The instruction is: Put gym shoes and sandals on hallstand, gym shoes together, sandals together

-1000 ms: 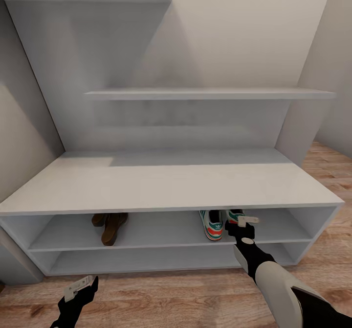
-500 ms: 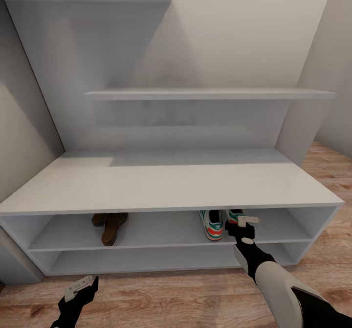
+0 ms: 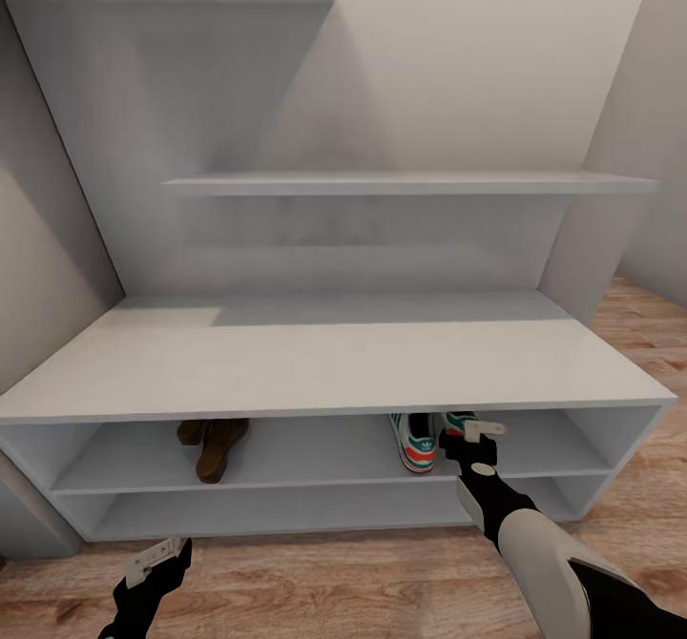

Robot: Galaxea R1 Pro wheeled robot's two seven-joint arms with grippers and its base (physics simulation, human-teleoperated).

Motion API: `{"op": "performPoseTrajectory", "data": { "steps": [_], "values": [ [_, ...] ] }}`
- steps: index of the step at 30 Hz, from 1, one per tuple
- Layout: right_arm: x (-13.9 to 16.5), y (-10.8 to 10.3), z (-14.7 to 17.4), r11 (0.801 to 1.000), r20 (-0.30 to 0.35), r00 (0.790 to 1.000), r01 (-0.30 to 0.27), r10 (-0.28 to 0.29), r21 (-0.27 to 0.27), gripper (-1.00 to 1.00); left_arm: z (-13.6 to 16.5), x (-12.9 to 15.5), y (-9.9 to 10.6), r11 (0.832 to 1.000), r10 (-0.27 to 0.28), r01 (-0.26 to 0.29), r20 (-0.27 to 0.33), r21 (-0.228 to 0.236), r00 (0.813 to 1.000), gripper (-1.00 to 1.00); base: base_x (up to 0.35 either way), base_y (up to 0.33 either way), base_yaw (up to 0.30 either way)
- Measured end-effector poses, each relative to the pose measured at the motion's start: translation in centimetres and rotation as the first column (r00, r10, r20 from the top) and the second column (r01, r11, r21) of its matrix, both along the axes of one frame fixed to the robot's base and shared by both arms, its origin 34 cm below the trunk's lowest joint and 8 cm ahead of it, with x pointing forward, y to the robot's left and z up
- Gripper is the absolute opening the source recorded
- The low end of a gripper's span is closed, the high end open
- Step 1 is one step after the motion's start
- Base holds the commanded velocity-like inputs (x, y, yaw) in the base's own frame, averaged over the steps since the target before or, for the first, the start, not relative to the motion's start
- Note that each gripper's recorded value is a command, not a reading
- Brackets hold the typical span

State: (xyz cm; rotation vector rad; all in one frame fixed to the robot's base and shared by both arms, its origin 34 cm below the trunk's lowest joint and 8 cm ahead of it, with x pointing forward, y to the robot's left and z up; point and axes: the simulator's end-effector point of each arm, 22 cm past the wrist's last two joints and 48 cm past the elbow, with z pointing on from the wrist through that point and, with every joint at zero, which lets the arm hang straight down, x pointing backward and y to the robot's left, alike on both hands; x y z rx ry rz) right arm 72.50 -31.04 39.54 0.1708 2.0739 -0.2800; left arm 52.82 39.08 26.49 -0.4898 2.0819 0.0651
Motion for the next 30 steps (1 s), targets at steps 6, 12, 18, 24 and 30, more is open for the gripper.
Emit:
{"op": "performPoseTrajectory", "data": {
  "steps": [6,12,18,24,30],
  "values": [
    [0.01,0.00,0.01,1.000,0.000,1.000,0.000,0.000,0.000,-1.00,0.00,0.00,0.01,1.000,0.000,0.000,0.000,0.000,1.000,1.00,0.003,0.000,0.000],
    [0.00,0.00,0.00,1.000,0.000,1.000,0.000,0.000,0.000,-1.00,-0.01,0.00,-0.02,1.000,0.000,0.000,0.000,0.000,1.000,1.00,0.000,0.000,0.000],
    [0.00,0.04,0.00,1.000,0.000,1.000,-0.001,0.001,0.000,-1.00,-0.01,0.00,-0.03,1.000,-0.001,0.001,0.000,0.000,1.000,1.00,0.000,0.000,0.000],
    [0.02,0.11,0.00,1.000,0.000,1.000,-0.001,0.001,0.002,1.00,0.00,0.00,-0.01,1.000,-0.001,0.001,0.000,0.000,1.000,1.00,0.000,0.000,0.000],
    [0.02,0.08,0.01,1.000,0.000,1.000,-0.001,0.001,0.001,1.00,-0.01,0.00,-0.05,1.000,-0.001,0.001,0.000,0.000,1.000,1.00,0.000,0.000,0.000]
  ]
}}
